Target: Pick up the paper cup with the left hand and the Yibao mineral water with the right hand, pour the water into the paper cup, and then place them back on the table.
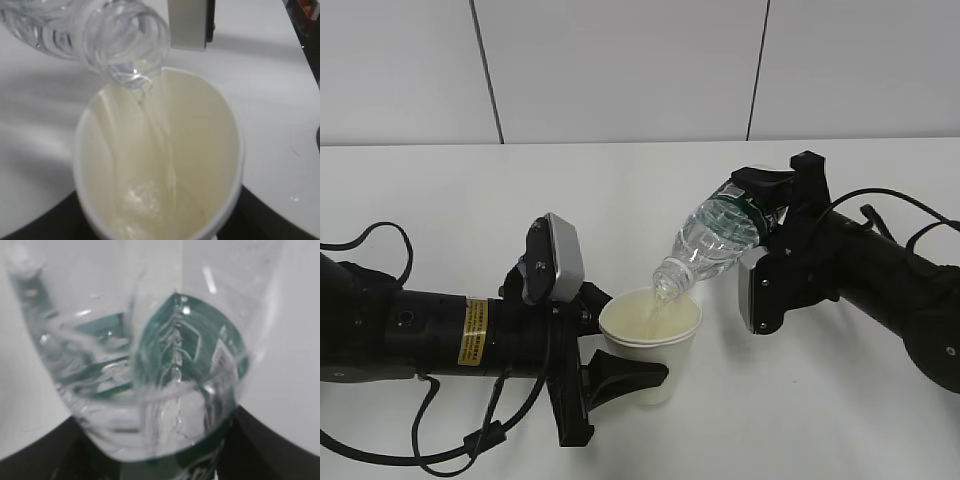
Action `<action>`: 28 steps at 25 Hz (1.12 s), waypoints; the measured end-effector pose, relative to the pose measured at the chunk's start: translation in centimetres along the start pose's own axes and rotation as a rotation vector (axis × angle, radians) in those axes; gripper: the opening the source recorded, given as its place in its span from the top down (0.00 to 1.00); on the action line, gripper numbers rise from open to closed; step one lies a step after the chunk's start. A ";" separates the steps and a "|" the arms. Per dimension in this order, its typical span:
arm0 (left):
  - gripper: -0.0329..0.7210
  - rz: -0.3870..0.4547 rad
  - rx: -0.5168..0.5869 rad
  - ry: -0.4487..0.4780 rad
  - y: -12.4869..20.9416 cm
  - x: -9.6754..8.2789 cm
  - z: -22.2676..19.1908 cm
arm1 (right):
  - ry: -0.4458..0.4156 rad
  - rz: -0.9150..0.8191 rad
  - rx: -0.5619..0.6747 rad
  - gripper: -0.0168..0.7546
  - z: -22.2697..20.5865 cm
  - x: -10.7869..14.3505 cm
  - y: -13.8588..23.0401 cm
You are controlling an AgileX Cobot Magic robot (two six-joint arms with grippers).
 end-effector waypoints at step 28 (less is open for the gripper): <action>0.40 0.002 0.002 0.000 0.0 0.0 0.0 | 0.001 0.057 0.000 0.44 0.0 0.0 0.0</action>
Point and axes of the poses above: a point on each arm's last joint axis where the gripper is mounted, z pointing back along that axis away from the gripper, x along the wrist's bending axis when the last joint is at zero, y = z × x, the point moved 2 cm from there along -z, pointing out along that axis toward the gripper, and after that the axes turned 10 degrees about -z, right-handed, at the moved point
